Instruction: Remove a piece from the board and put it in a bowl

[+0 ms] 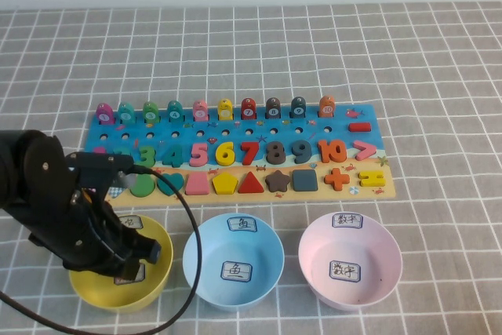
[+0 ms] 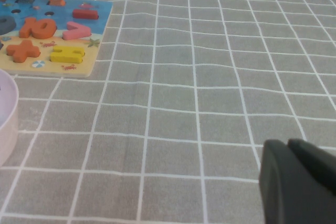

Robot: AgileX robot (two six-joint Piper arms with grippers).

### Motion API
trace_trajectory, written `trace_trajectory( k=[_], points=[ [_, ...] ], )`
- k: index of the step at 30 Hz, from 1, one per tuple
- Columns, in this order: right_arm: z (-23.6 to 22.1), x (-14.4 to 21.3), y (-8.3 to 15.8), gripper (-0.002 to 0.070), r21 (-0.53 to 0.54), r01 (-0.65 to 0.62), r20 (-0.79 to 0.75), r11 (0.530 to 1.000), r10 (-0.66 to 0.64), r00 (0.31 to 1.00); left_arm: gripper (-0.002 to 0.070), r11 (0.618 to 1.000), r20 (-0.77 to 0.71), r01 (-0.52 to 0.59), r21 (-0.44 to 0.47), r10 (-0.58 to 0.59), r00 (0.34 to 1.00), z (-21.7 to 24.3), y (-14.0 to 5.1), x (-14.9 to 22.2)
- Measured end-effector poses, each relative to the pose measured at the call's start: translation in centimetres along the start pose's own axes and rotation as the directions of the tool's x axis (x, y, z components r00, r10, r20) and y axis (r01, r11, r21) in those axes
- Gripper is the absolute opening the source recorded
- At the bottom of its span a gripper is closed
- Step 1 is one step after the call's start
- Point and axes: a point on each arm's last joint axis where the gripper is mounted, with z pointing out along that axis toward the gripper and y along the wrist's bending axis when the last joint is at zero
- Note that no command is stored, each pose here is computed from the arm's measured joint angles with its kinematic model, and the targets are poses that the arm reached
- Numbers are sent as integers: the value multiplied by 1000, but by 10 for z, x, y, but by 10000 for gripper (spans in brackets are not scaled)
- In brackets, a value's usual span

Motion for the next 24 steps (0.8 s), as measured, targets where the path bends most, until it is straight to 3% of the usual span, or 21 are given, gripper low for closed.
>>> trace_trajectory(
  k=[12, 21, 24],
  points=[
    [0, 0, 0, -17, 0, 0, 0, 1000, 0, 1000, 201, 1000, -54, -17, 0, 17, 998, 7, 0, 0],
    [0, 0, 0, -17, 0, 0, 0, 1000, 0, 1000, 361, 999, -63, -52, 3, 52, 997, 7, 0, 1],
    [0, 0, 0, -17, 0, 0, 0, 1000, 0, 1000, 382, 999, -56, -53, 3, 53, 997, 5, 0, 1]
  ],
)
